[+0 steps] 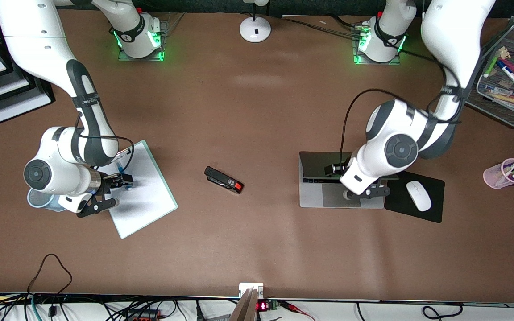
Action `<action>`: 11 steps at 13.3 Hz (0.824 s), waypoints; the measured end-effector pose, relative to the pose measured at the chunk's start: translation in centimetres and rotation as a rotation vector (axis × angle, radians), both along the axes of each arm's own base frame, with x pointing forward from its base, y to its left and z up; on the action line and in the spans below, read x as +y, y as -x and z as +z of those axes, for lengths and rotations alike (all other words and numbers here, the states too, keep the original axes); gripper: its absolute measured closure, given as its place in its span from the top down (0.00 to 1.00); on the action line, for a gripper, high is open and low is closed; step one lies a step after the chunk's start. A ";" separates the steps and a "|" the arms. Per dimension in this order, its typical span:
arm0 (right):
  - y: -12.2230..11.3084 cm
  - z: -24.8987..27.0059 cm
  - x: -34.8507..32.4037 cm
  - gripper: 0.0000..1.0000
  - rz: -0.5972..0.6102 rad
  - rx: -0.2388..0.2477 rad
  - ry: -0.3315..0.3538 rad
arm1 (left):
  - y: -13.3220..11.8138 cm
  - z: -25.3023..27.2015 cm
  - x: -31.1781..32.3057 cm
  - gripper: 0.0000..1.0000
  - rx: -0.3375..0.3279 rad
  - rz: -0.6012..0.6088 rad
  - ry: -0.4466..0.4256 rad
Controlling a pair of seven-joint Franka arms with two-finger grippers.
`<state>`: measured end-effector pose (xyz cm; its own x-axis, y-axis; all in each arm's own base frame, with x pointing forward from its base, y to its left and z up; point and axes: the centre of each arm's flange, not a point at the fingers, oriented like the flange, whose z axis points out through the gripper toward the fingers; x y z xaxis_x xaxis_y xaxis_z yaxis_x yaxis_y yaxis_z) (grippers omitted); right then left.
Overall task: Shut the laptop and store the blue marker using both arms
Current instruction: 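Push the laptop lid shut with the left gripper while the right gripper grasps the marker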
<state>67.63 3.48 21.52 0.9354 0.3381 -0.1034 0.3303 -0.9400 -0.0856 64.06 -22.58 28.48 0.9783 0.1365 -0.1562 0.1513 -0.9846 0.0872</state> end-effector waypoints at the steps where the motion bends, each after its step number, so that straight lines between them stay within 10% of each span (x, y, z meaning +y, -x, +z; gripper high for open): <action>1: 0.0 -0.4 0.0 0.83 0.005 0.002 0.004 | -0.4 -1.2 0.0 1.00 -0.013 0.007 0.012; 11: 0.3 -1.5 0.6 0.64 0.050 0.015 0.033 | -1.9 -9.5 0.3 1.00 -0.008 -0.011 -0.007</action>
<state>67.35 4.11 20.03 0.9158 0.3801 -0.1293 0.3754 -0.9249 -0.0600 65.97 -22.26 19.03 0.9809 0.1264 -0.1476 0.1394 -0.9869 0.0814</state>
